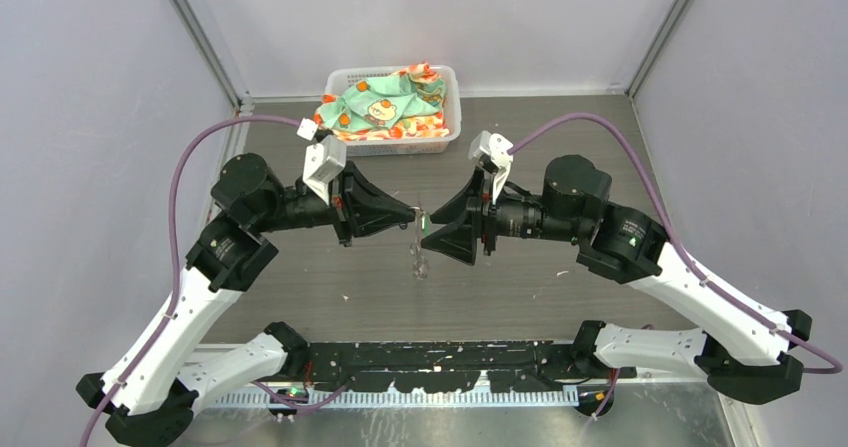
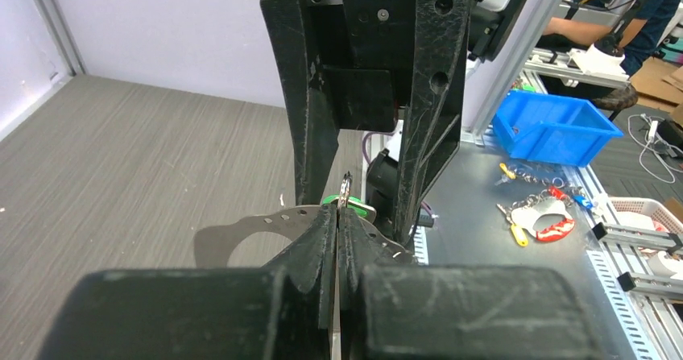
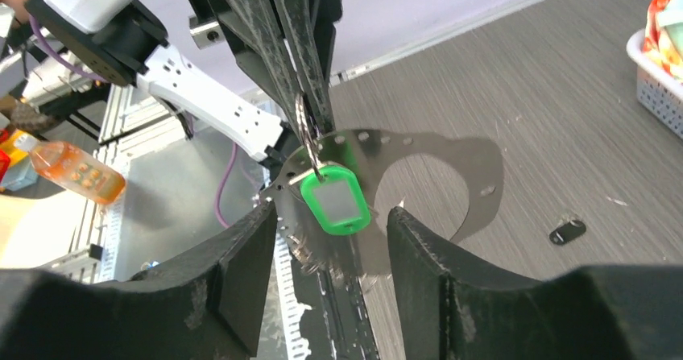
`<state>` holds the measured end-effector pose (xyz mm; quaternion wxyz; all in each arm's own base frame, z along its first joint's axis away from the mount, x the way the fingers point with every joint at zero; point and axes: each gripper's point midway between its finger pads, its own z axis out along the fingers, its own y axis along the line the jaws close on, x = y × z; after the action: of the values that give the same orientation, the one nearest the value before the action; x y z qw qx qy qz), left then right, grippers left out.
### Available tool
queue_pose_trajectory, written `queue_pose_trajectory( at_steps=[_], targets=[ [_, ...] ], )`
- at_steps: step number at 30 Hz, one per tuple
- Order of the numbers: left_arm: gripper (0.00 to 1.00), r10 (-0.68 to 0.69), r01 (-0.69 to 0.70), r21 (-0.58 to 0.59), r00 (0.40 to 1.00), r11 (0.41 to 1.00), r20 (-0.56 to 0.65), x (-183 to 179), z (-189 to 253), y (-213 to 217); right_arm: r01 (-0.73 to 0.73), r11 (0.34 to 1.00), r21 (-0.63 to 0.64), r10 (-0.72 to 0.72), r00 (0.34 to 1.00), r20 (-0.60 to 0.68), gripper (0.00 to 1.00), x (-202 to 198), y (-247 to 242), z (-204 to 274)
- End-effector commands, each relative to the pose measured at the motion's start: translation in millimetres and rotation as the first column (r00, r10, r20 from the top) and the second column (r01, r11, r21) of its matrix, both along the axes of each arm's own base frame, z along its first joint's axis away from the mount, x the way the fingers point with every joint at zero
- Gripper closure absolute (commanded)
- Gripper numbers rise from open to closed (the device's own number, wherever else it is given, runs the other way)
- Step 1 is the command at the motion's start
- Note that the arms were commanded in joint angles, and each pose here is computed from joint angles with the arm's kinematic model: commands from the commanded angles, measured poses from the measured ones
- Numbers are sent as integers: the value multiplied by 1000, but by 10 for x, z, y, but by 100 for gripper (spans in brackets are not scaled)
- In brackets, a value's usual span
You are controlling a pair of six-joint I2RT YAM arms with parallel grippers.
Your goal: Put the keys on the keyring
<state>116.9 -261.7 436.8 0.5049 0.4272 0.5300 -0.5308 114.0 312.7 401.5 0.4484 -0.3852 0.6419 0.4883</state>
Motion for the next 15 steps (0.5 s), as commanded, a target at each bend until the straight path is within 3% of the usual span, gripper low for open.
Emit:
queue_pose_trajectory(
  at_steps=[1,11,15],
  targets=[
    [100,9,-4,-93,998,996,56,-20,307,10,3,989,151,-12,998,58,45,-5,-7,422],
    [100,20,-11,-132,998,991,67,6,446,1,41,982,186,-55,996,69,56,19,-91,523],
    [100,22,-13,-131,998,991,62,-2,445,8,58,983,175,-70,996,64,54,63,-70,501]
  ],
)
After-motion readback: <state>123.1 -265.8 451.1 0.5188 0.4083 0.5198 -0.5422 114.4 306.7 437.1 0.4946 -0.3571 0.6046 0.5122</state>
